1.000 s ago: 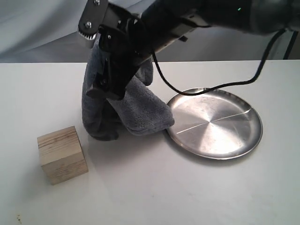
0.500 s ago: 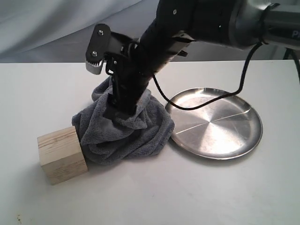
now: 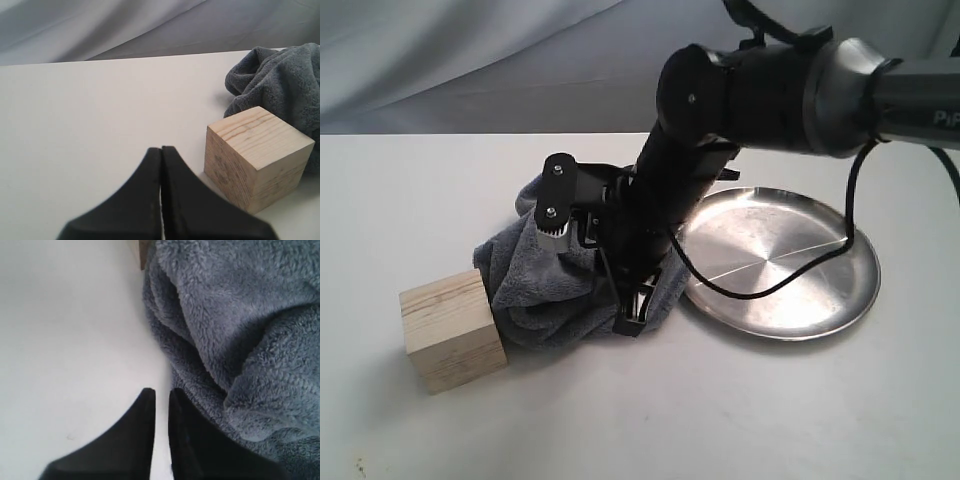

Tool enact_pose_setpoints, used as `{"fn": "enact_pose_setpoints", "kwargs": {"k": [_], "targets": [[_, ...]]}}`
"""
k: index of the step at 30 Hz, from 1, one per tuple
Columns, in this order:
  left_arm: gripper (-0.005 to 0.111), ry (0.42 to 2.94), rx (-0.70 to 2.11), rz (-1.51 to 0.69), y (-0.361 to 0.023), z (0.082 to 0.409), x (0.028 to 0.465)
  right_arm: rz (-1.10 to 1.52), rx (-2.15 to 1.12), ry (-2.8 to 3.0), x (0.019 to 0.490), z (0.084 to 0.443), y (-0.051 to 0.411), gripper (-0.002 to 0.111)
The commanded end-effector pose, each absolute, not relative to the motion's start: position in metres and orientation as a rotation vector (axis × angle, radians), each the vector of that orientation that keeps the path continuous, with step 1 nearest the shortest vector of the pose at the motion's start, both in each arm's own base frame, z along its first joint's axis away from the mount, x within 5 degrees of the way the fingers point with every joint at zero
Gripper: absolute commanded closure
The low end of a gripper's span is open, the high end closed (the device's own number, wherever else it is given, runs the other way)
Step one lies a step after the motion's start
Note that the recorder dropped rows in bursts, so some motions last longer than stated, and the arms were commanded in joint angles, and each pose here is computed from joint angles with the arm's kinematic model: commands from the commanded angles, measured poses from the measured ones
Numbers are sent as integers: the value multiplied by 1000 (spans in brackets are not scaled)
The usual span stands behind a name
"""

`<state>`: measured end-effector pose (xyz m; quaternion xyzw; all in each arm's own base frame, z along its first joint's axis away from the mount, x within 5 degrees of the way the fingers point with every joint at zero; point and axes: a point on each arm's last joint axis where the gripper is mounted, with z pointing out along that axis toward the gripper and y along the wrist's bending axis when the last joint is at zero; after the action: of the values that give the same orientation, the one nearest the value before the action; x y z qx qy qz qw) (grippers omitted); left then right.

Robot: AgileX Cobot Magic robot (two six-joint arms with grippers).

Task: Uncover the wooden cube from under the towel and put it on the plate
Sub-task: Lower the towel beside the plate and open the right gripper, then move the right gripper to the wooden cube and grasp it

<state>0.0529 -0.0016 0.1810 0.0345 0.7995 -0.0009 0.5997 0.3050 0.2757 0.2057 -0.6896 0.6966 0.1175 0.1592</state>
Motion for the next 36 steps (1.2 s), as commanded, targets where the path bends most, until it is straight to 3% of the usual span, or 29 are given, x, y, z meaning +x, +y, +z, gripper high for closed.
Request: {"fn": "enact_pose_setpoints", "kwargs": {"k": [1, 8, 20, 30, 36], "targets": [[107, 1843, 76, -10, -2, 181, 53, 304, -1943, 1997, 308, 186, 277, 100], [107, 1843, 76, -10, -2, 181, 53, 230, -1925, 2008, 324, 137, 283, 100], [107, 1843, 76, -10, -2, 181, 53, 121, -1574, 1956, 364, 98, 304, 100], [107, 1843, 76, -10, -2, 181, 53, 191, -1248, 1958, 401, 110, 330, 100], [107, 1843, 76, -10, -2, 181, 53, 228, -1280, 1979, 397, 133, 331, 100]]}}
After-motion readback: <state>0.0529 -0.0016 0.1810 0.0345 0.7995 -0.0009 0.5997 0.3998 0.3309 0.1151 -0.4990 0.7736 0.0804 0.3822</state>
